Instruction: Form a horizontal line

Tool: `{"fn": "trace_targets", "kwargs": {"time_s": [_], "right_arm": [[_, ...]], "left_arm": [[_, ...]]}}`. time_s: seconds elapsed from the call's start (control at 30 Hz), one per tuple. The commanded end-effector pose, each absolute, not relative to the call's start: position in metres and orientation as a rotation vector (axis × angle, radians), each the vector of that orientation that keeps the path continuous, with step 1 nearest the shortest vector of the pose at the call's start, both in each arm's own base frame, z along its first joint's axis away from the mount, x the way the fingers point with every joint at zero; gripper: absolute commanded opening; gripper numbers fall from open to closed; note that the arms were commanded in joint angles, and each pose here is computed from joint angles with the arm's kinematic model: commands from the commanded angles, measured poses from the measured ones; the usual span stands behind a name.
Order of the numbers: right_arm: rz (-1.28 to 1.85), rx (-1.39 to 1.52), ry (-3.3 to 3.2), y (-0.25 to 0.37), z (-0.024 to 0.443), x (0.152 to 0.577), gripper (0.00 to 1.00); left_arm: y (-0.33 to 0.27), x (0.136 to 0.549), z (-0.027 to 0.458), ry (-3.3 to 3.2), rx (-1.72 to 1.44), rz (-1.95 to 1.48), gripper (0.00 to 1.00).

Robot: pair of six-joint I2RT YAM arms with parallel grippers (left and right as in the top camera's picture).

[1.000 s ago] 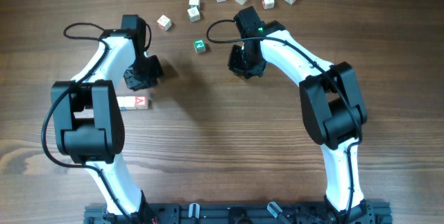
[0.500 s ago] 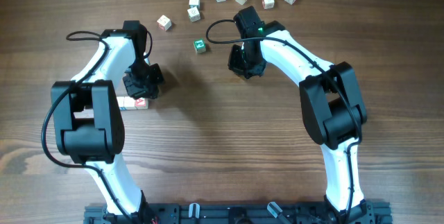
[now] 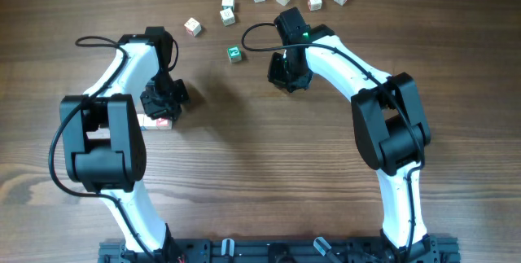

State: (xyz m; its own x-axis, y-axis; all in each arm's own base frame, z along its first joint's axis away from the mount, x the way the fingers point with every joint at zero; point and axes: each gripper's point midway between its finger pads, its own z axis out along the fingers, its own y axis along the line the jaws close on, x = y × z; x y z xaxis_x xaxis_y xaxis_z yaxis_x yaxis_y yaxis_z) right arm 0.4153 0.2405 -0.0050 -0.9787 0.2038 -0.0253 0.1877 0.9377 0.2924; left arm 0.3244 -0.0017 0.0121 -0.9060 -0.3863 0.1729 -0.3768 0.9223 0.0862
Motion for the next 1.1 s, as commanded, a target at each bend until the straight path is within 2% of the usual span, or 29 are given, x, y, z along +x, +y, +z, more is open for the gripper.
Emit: {"fn": "trace_targets", "kwargs": {"time_s": [0.0, 0.3, 0.47, 0.6, 1.07], "right_arm": [[0.186, 0.329, 3.141, 0.207, -0.067, 0.391, 0.1], [0.185, 0.329, 3.141, 0.207, -0.067, 0.391, 0.1], [0.174, 0.328, 3.139, 0.206, -0.067, 0.392, 0.1], [0.175, 0.329, 3.139, 0.206, -0.067, 0.392, 0.11], [0.175, 0.328, 3.139, 0.206, -0.067, 0.392, 0.11]], "left_arm": [[0.003, 0.322, 0.009, -2.885, 0.581, -0.122, 0.04], [0.002, 0.323, 0.009, -2.885, 0.578, -0.112, 0.04], [-0.025, 0.331, 0.008, -2.923, 0.422, 0.11, 0.04], [-0.035, 0.336, 0.007, -2.962, 0.301, 0.126, 0.04], [0.004, 0.307, 0.015, -2.868, 0.161, -0.277, 0.04]]}}
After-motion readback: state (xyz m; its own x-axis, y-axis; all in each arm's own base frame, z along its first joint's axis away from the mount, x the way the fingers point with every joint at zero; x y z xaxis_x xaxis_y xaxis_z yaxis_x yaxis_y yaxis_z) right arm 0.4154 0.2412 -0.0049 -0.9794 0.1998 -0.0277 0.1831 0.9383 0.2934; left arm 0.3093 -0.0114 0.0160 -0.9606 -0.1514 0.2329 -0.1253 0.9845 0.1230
